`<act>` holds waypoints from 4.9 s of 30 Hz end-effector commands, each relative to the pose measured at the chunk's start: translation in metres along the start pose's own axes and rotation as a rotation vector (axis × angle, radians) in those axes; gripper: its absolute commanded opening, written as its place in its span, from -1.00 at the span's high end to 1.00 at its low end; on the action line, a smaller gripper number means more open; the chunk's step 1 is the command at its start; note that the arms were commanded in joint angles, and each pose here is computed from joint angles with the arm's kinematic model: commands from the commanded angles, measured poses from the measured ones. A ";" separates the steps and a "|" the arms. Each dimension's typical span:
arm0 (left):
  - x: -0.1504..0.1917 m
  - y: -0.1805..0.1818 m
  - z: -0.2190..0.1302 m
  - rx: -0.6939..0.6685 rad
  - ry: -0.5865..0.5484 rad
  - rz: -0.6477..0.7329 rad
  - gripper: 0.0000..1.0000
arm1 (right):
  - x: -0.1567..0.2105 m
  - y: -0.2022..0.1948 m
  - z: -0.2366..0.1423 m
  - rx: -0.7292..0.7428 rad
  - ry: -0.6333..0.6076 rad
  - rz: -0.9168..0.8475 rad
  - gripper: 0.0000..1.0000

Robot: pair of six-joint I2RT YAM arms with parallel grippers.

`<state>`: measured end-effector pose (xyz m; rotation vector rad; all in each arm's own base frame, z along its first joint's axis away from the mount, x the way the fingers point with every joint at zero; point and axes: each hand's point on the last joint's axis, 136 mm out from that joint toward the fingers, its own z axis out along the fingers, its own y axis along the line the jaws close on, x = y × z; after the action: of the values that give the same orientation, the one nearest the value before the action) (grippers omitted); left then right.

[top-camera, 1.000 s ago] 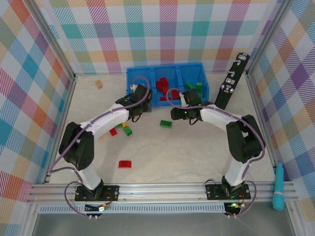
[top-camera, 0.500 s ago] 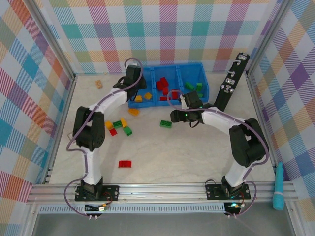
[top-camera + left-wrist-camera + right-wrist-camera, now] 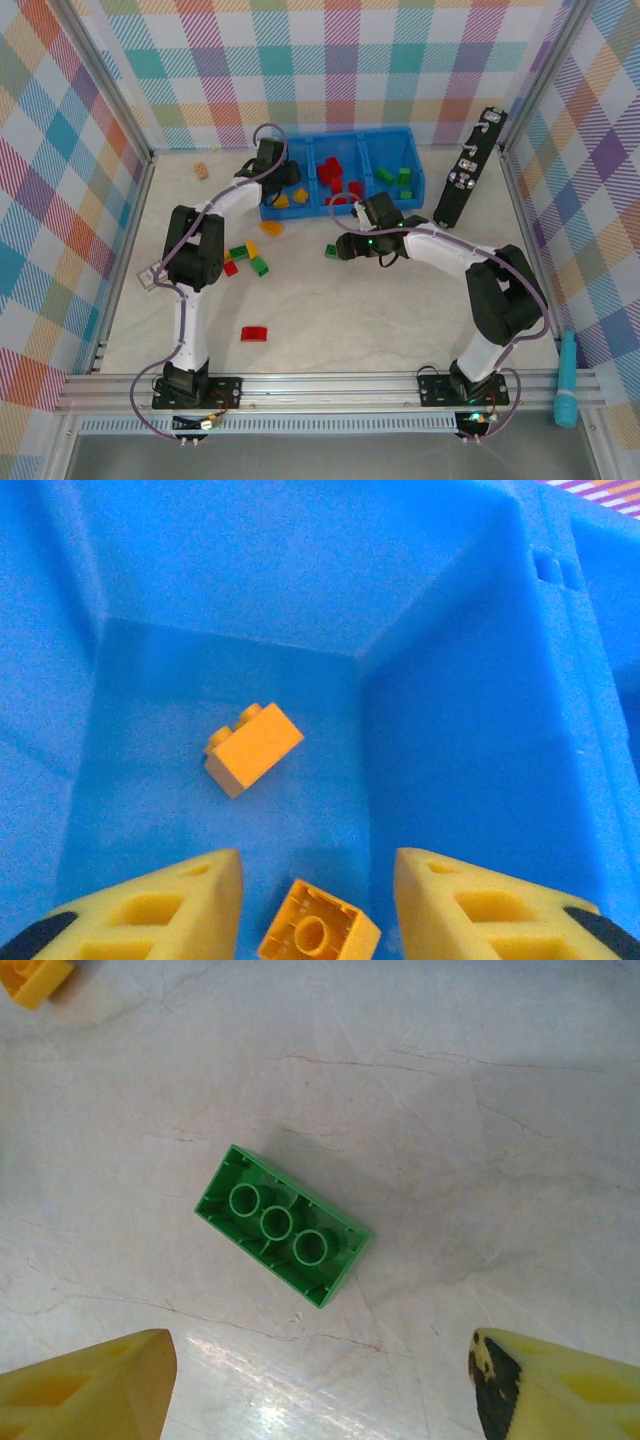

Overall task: Sort the legos into containers by color
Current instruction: Place the lego in the container, then pick up the lego from the center of the table, then place the lego in the container, then pick up the lego from the center of the table.

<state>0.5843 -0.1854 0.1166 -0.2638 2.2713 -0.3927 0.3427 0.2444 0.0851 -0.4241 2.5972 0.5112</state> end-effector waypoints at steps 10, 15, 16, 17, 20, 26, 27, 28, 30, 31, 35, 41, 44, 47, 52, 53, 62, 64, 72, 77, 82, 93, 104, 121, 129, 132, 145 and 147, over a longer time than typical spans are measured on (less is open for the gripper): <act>-0.075 -0.054 -0.146 0.258 -0.170 0.080 -0.07 | 0.003 0.062 -0.012 -0.380 -0.006 -0.728 -0.82; -0.079 -0.047 -0.221 0.271 -0.233 0.130 -0.11 | 0.011 0.061 0.008 -0.418 -0.022 -0.947 -0.84; -0.073 -0.040 -0.236 0.252 -0.237 0.139 -0.12 | 0.009 0.058 0.013 -0.403 -0.024 -0.985 -0.83; -0.068 -0.033 -0.249 0.237 -0.241 0.150 -0.14 | 0.007 0.055 0.018 -0.386 -0.023 -1.014 -0.82; -0.036 -0.003 -0.286 0.154 -0.207 0.195 -0.17 | 0.002 0.041 0.033 -0.320 0.001 -1.109 -0.83; 0.009 0.054 -0.362 -0.023 -0.212 0.306 -0.25 | -0.008 0.026 0.058 -0.251 0.033 -1.172 -0.83; 0.015 0.062 -0.374 -0.049 -0.216 0.322 -0.27 | -0.007 0.025 0.061 -0.252 0.042 -1.173 -0.82; 0.020 0.070 -0.382 -0.074 -0.218 0.331 -0.28 | -0.005 0.023 0.065 -0.247 0.052 -1.174 -0.81; 0.029 0.084 -0.398 -0.123 -0.218 0.349 -0.31 | -0.001 0.017 0.072 -0.234 0.075 -1.168 -0.78; 0.032 0.088 -0.404 -0.139 -0.218 0.354 -0.32 | 0.001 0.015 0.075 -0.230 0.085 -1.165 -0.76; 0.041 0.098 -0.412 -0.168 -0.211 0.376 -0.35 | 0.009 0.011 0.084 -0.227 0.108 -1.154 -0.66; 0.043 0.093 -0.397 -0.150 -0.176 0.390 -0.35 | 0.010 0.006 0.088 -0.185 0.137 -1.143 -0.24; 0.041 0.090 -0.390 -0.142 -0.169 0.396 -0.35 | 0.009 -0.001 0.089 -0.136 0.153 -1.137 0.11; 0.041 0.089 -0.386 -0.142 -0.158 0.408 -0.36 | 0.004 -0.009 0.086 -0.071 0.143 -1.125 0.27; 0.048 0.097 -0.379 -0.172 -0.123 0.443 -0.37 | -0.022 -0.002 0.050 -0.021 0.057 -1.060 0.41; 0.050 0.098 -0.379 -0.176 -0.121 0.446 -0.38 | -0.028 0.000 0.041 -0.010 0.033 -1.053 0.42; 0.066 0.107 -0.362 -0.180 -0.083 0.427 -0.40 | -0.139 -0.021 -0.074 0.194 -0.307 -0.799 0.44; 0.069 0.107 -0.359 -0.175 -0.077 0.423 -0.40 | -0.162 -0.034 -0.089 0.251 -0.340 -0.744 0.44; 0.075 0.111 -0.355 -0.179 -0.056 0.409 -0.41 | -0.227 -0.099 -0.092 0.417 -0.351 -0.455 0.42; 0.078 0.112 -0.358 -0.177 -0.039 0.399 -0.41 | -0.242 -0.131 -0.060 0.439 -0.302 -0.335 0.36; 0.080 0.115 -0.360 -0.192 -0.035 0.392 -0.41 | -0.246 -0.157 -0.020 0.453 -0.250 -0.263 0.35; 0.091 0.118 -0.353 -0.194 0.018 0.350 -0.42 | -0.224 -0.191 0.050 0.448 -0.147 -0.197 0.26; 0.110 0.118 -0.320 -0.185 0.099 0.109 -0.33 | -0.244 -0.170 0.006 0.415 -0.276 -0.218 -0.51; 0.163 0.099 -0.208 -0.163 0.280 -0.144 -0.30 | -0.239 -0.105 -0.082 0.283 -0.443 -0.286 -0.71; 0.180 0.090 -0.186 -0.193 0.313 -0.129 -0.30 | -0.204 -0.054 -0.087 0.162 -0.459 -0.369 -0.69; 0.179 0.092 -0.184 -0.213 0.314 -0.115 -0.31 | -0.184 -0.025 -0.084 0.114 -0.456 -0.423 -0.70; 0.196 0.102 -0.153 -0.289 0.373 -0.094 -0.32 | -0.140 0.010 -0.094 0.072 -0.428 -0.435 -0.71; 0.197 0.102 -0.148 -0.291 0.371 -0.098 -0.19 | -0.136 0.009 -0.094 0.075 -0.424 -0.434 -0.71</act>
<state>0.3267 -0.1194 0.0347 -0.4759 2.7201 -0.1730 0.4250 0.2404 0.2171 -0.7561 2.0722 0.2999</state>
